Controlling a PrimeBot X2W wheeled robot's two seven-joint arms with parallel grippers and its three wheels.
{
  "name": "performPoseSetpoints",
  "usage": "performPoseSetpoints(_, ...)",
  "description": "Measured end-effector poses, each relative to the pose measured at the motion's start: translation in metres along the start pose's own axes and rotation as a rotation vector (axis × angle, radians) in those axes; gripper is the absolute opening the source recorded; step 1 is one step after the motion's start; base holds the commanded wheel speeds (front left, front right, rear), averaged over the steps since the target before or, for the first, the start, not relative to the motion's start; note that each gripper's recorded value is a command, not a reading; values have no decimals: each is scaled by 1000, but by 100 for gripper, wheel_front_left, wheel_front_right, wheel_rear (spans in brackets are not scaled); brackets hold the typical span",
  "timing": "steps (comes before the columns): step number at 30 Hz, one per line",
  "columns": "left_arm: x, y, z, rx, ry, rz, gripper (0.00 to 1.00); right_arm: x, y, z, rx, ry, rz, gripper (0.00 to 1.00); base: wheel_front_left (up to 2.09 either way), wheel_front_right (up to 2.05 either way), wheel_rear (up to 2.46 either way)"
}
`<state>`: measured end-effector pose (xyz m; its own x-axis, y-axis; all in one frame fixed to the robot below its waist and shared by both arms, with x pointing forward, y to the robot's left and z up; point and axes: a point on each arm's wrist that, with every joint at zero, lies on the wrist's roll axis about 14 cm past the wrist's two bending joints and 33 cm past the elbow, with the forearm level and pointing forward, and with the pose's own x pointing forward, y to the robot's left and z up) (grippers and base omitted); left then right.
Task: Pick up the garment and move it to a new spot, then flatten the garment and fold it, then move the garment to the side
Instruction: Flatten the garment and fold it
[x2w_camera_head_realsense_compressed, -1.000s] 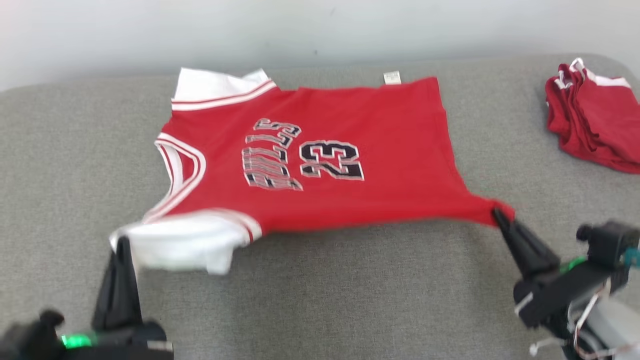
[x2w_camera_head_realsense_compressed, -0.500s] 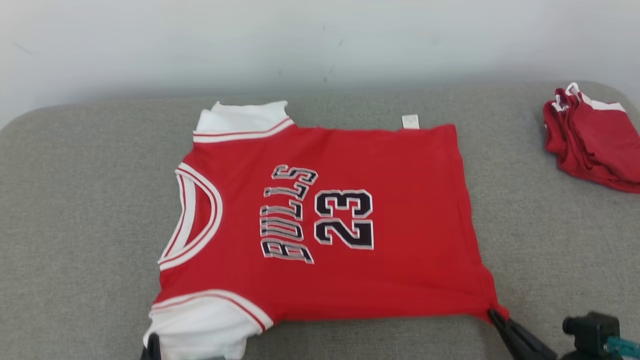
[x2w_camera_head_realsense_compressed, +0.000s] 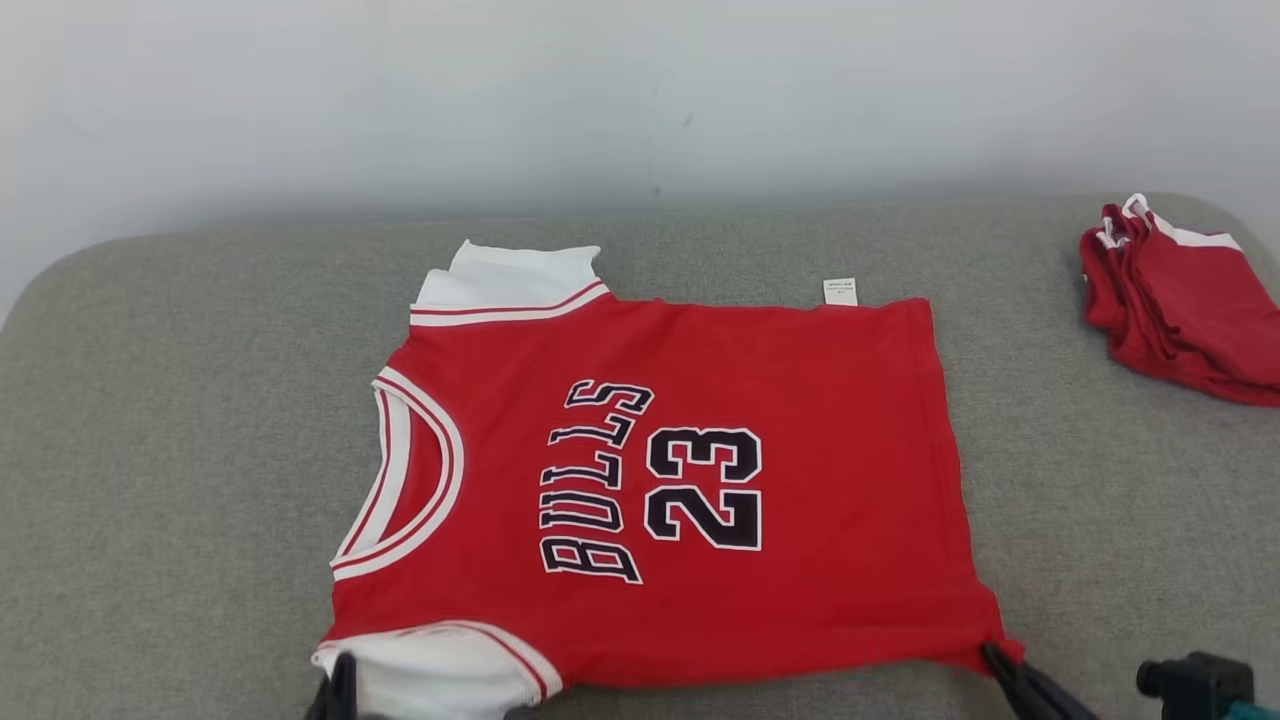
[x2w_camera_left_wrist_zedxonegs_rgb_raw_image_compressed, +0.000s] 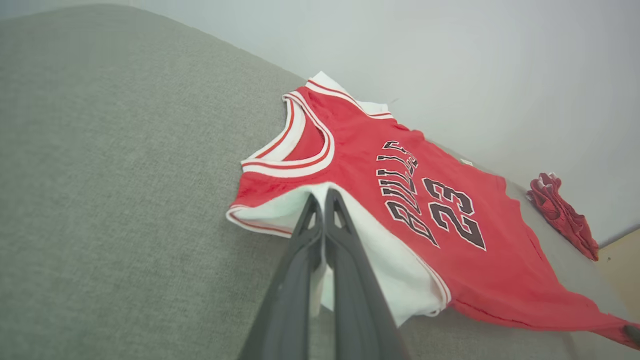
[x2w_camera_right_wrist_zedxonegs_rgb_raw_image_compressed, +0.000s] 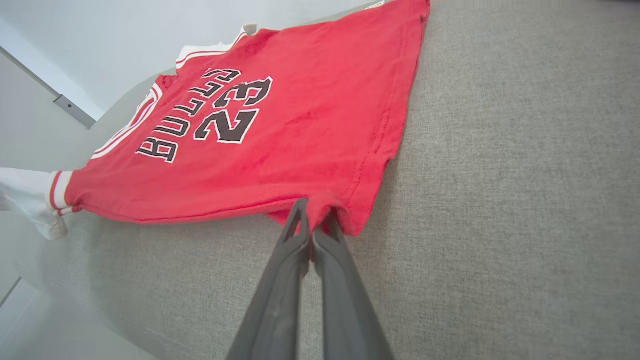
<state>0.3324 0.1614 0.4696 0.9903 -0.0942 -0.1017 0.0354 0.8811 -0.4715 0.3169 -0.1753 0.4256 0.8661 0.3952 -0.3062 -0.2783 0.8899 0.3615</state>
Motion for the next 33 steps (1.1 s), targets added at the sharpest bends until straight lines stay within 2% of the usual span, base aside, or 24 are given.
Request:
performPoseSetpoints(7,43,-17,22,108,1,-134,0,19,1,25,-14,-42,18,0,0,0,0)
performPoseSetpoints(12,81,-23,33,143,2,-177,0,39,1,33,-21,-52,26,0,0,0,0)
performPoseSetpoints(21,142,-13,26,173,56,-176,0,74,-18,44,0,-65,-20,0,0,0,0)
performPoseSetpoints(31,167,-5,7,227,113,-164,0,91,-30,45,-10,-51,-55,0,0,0,0)
performPoseSetpoints(32,168,-5,7,237,108,-164,13,92,-32,46,-14,-53,-59,30,0,0,0)
performPoseSetpoints(33,169,-4,8,250,102,-165,80,92,-34,47,-18,-57,-66,100,0,0,0)
